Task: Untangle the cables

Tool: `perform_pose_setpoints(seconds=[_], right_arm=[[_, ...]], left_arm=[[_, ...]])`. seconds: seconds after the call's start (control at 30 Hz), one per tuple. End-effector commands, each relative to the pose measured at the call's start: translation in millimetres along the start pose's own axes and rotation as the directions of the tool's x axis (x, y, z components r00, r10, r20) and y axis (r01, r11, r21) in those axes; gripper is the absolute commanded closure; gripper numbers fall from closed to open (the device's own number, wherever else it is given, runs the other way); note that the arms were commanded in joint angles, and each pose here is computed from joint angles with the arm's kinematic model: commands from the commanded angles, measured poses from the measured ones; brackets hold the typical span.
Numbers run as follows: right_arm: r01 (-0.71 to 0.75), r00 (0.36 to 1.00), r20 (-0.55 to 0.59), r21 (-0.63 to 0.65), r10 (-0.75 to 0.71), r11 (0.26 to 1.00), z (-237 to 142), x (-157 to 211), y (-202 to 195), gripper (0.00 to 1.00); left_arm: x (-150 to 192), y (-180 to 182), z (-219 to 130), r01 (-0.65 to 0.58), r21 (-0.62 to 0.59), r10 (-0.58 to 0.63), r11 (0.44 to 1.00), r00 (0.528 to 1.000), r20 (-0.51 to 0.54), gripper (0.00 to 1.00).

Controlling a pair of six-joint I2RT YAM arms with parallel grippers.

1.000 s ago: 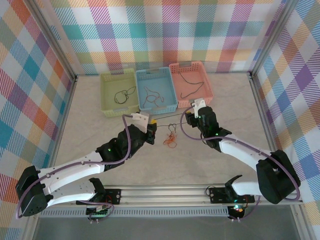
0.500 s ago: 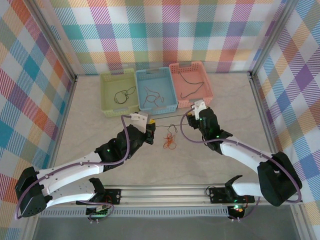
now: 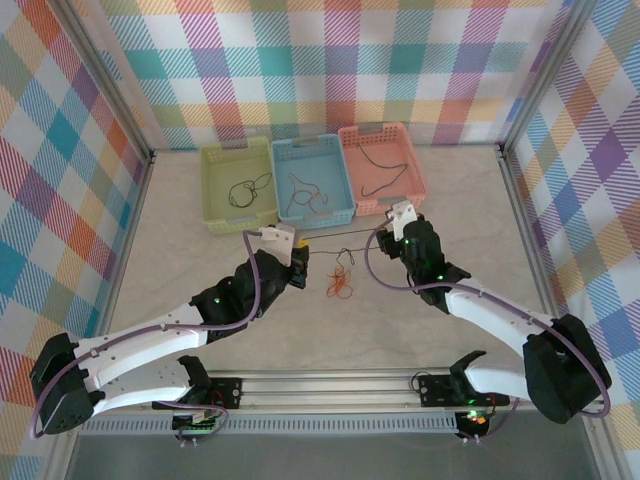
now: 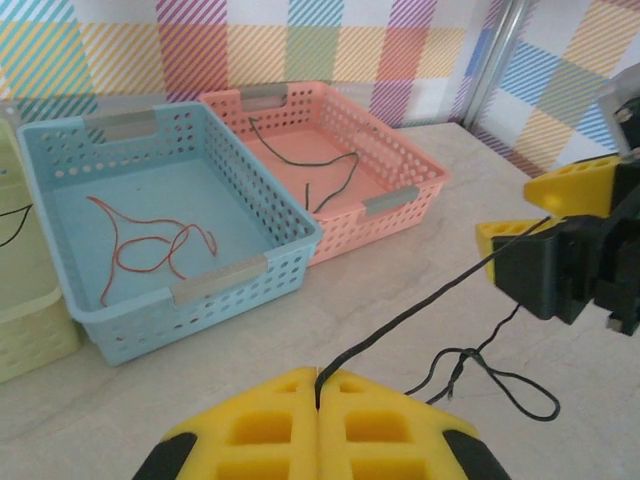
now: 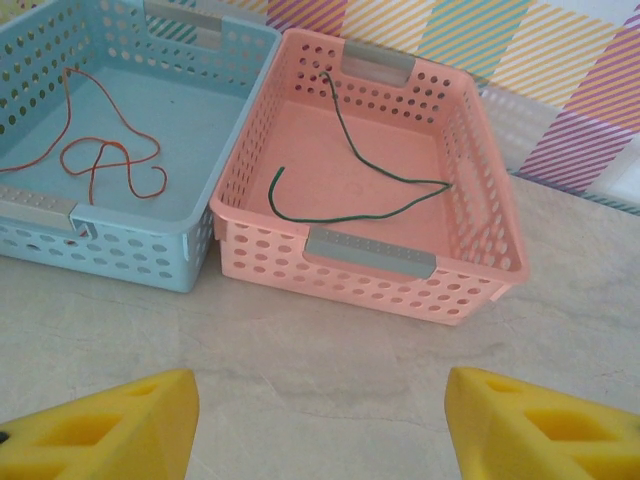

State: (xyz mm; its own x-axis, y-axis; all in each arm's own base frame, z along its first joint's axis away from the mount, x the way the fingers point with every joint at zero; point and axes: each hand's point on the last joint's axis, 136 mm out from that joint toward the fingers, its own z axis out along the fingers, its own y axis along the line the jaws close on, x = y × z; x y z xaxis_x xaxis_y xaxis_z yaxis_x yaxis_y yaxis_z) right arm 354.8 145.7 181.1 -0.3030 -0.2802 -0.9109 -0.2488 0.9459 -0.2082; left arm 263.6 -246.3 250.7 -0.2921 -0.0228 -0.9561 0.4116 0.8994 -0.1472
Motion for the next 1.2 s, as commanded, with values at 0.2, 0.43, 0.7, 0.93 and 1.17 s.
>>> perform_pose_setpoints(seconds=[0.2,0.43,0.7,0.93,1.17], right_arm=[[0.026,1.000,-0.006,0.185,-0.026,0.982,-7,5,-38,0.32],[0.004,0.998,0.061,0.064,-0.008,0.998,-20,-11,-22,0.35],[0.185,0.981,0.042,0.110,-0.191,0.976,-35,-36,-35,0.40],[0.378,0.925,-0.090,0.312,-0.369,0.872,-32,-36,-70,0.37],[0.248,0.965,0.053,0.125,-0.256,0.961,-34,-45,-37,0.38]], left_arm=[[-13,39,-4,0.047,-0.198,-0.038,0.979,0.998,0.050,1.00],[-8,35,2,0.034,-0.189,-0.030,0.981,0.999,0.025,1.00],[-6,32,6,0.014,-0.181,-0.013,0.983,1.000,0.009,1.00],[-3,33,9,0.007,-0.185,-0.008,0.983,1.000,-0.005,1.00],[-3,25,10,0.012,-0.137,-0.013,0.990,1.000,-0.010,1.00]])
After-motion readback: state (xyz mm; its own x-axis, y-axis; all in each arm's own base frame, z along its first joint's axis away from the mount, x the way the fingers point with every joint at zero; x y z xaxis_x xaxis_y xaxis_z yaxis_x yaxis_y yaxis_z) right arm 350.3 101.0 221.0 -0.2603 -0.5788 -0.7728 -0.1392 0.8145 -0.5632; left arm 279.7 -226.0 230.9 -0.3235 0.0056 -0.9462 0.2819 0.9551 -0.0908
